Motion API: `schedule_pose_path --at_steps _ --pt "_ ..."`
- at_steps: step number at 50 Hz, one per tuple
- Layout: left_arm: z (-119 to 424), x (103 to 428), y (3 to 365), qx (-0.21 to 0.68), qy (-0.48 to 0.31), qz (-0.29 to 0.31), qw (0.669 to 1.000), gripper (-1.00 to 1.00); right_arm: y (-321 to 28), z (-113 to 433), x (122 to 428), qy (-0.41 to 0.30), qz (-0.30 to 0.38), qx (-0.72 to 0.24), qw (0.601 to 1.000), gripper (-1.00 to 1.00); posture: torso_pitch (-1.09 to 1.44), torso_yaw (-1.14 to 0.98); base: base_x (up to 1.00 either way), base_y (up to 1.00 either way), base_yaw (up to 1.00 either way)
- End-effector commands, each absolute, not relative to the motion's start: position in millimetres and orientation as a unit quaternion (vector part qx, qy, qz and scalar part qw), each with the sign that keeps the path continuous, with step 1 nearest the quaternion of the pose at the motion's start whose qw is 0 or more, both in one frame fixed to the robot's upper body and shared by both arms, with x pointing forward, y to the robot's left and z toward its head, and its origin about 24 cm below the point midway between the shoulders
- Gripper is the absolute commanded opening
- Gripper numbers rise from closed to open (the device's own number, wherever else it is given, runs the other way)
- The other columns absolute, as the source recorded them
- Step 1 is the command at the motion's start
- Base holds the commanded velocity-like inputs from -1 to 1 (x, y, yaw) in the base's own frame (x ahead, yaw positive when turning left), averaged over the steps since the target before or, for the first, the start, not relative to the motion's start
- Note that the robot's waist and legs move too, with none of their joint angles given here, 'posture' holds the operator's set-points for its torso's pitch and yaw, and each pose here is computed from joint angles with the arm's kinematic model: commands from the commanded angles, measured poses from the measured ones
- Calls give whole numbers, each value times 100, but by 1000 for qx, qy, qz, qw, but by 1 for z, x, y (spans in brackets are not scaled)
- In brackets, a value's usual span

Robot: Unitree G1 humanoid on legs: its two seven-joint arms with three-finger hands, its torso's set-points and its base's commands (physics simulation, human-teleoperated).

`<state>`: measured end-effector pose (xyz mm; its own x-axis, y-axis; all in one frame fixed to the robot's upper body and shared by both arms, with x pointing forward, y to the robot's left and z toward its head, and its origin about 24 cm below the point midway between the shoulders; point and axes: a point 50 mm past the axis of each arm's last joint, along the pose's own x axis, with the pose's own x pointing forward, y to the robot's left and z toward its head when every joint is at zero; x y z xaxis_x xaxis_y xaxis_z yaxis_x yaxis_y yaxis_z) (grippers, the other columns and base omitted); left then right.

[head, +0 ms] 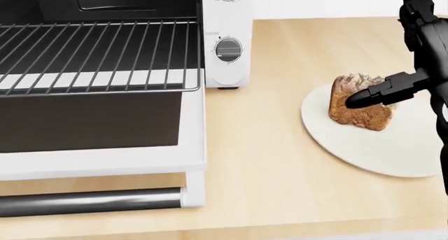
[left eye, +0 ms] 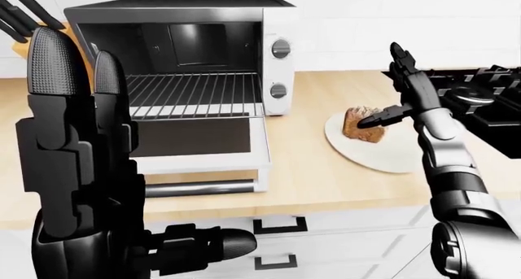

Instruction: Place the bread on the rack of the toaster oven.

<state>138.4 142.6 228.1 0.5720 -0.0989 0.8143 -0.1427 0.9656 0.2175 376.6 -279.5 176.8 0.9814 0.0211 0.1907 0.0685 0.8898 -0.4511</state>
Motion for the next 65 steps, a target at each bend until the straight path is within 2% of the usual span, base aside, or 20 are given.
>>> schedule_pose_path --at_steps 1,32,65 --pt "233 133 142 128 -483 14 866 100 -278 203 377 -147 -19 -243 959 100 -20 0 0 0 0" --pt "233 133 143 127 -483 15 866 100 -274 197 389 -105 8 -275 956 100 -20 0 0 0 0" --pt "233 133 142 128 -482 13 867 100 -280 176 389 -72 -14 -276 958 100 -20 0 0 0 0"
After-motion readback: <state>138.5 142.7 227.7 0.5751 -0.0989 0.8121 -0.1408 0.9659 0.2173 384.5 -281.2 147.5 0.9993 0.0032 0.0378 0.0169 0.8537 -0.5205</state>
